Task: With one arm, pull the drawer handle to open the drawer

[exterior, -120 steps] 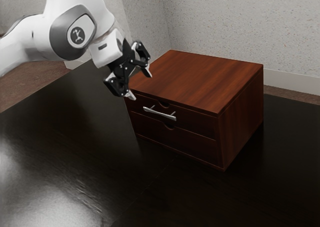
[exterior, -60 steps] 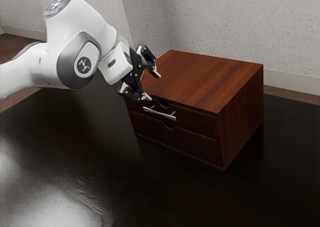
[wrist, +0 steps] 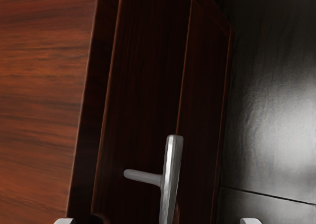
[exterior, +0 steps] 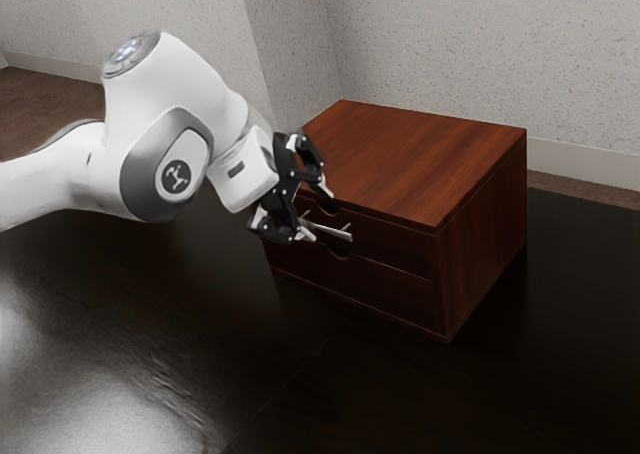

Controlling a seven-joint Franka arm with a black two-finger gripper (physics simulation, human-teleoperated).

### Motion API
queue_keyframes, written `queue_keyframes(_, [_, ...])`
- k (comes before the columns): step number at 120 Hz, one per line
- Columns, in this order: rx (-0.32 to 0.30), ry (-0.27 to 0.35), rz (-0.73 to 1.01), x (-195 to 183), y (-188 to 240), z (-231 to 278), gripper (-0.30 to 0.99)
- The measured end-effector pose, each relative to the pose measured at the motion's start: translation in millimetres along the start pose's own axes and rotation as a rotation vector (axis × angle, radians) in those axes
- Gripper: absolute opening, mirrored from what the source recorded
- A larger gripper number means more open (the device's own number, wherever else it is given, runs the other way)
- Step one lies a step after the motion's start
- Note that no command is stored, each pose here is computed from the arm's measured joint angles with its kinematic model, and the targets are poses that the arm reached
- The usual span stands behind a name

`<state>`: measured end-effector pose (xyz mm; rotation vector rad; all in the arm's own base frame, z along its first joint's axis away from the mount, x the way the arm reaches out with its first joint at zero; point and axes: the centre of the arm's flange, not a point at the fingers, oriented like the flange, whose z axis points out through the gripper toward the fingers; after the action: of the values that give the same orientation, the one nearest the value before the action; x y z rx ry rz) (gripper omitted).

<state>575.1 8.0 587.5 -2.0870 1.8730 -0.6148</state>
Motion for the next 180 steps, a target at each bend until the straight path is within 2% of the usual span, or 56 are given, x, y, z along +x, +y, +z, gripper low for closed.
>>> queue_keyframes(62, [-0.004, -0.016, -0.042, -15, 6, 16, 0.25])
queue_keyframes(105, [0.0, -0.063, -0.021, -22, 5, 22, 0.17])
queue_keyframes(180, [-0.009, -0.055, -0.037, -10, 9, 32, 0.03])
